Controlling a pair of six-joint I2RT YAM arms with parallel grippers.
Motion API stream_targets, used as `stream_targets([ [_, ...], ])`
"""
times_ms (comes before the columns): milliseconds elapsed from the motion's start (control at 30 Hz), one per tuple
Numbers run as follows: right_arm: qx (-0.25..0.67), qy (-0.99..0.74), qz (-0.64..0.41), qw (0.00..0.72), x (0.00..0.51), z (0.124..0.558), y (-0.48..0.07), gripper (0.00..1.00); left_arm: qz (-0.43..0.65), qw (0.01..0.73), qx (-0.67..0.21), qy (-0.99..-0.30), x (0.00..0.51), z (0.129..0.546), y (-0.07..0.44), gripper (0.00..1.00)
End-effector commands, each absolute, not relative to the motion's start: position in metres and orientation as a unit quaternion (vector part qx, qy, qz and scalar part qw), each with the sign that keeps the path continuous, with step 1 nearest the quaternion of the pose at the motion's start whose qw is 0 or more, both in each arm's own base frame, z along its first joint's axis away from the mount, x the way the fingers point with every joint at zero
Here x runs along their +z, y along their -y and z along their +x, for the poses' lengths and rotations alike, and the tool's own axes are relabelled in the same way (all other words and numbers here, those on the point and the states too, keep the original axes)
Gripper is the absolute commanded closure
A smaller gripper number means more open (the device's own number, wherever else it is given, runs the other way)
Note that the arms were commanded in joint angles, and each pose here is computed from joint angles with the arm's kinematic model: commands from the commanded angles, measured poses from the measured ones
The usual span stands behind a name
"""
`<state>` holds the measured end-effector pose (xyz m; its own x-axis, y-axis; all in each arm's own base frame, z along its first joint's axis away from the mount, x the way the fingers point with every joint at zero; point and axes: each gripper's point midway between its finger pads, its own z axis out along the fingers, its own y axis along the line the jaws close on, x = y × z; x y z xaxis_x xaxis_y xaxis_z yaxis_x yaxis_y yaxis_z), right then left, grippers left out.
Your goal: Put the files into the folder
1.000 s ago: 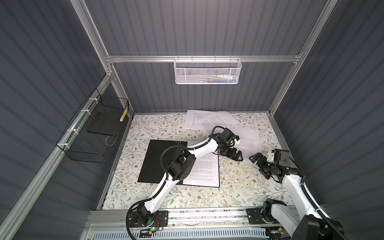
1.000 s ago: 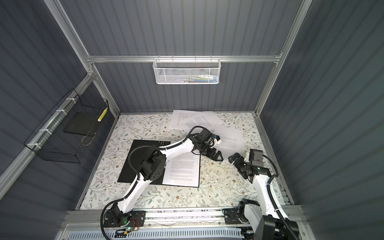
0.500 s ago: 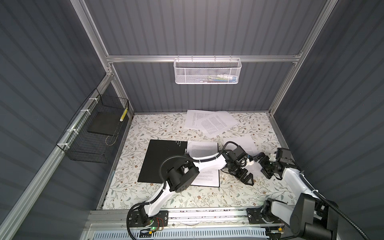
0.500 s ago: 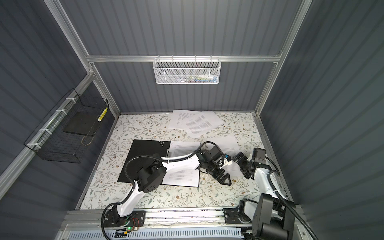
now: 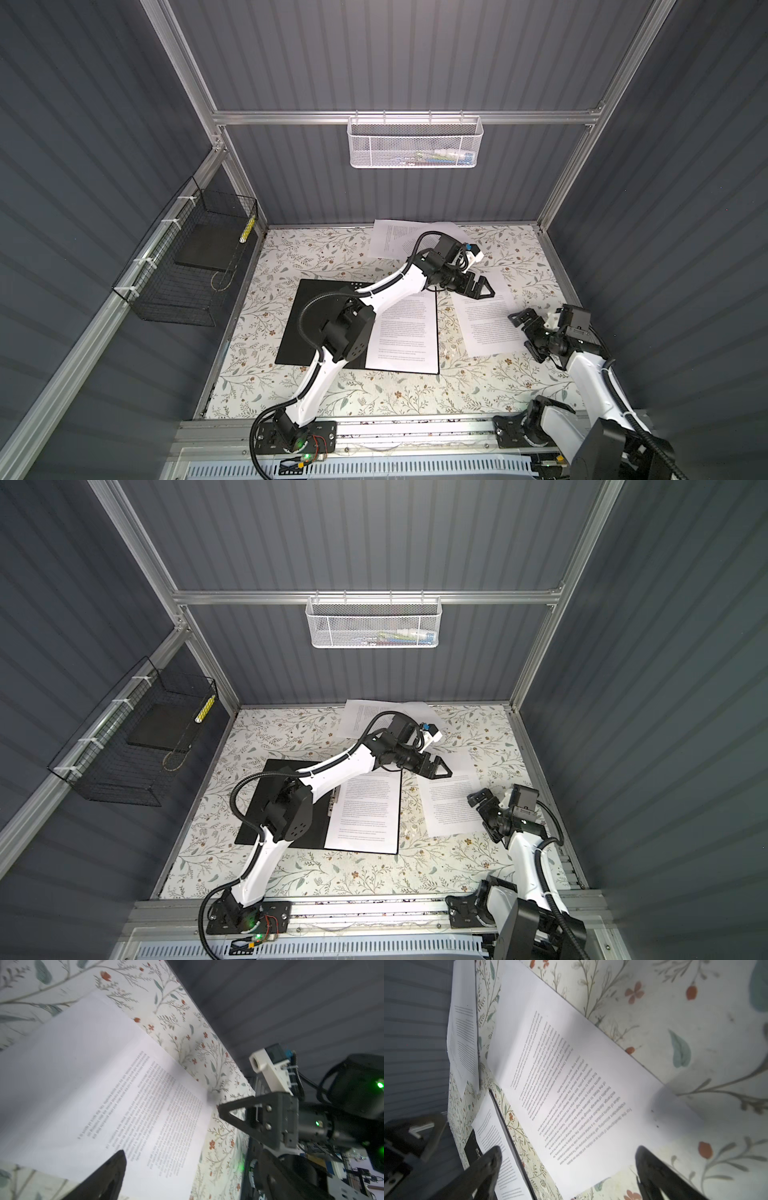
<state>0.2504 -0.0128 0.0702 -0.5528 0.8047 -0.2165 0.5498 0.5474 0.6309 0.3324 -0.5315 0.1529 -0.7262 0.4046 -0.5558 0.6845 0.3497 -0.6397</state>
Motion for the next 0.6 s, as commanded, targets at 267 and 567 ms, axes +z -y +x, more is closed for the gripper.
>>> stream_targets([
  [267, 0.296, -0.835, 0.411, 0.216, 0.056, 0.234, -0.006, 0.01, 0.364, 0.146, -0.372, -0.841, 0.065, 0.369, 0.528, 0.0],
  [567, 0.306, -0.837, 0.422, 0.166, 0.036, 0.23, -0.02, 0.01, 0.359, 0.1, -0.338, -0.865, 0.028, 0.348, 0.508, 0.0],
])
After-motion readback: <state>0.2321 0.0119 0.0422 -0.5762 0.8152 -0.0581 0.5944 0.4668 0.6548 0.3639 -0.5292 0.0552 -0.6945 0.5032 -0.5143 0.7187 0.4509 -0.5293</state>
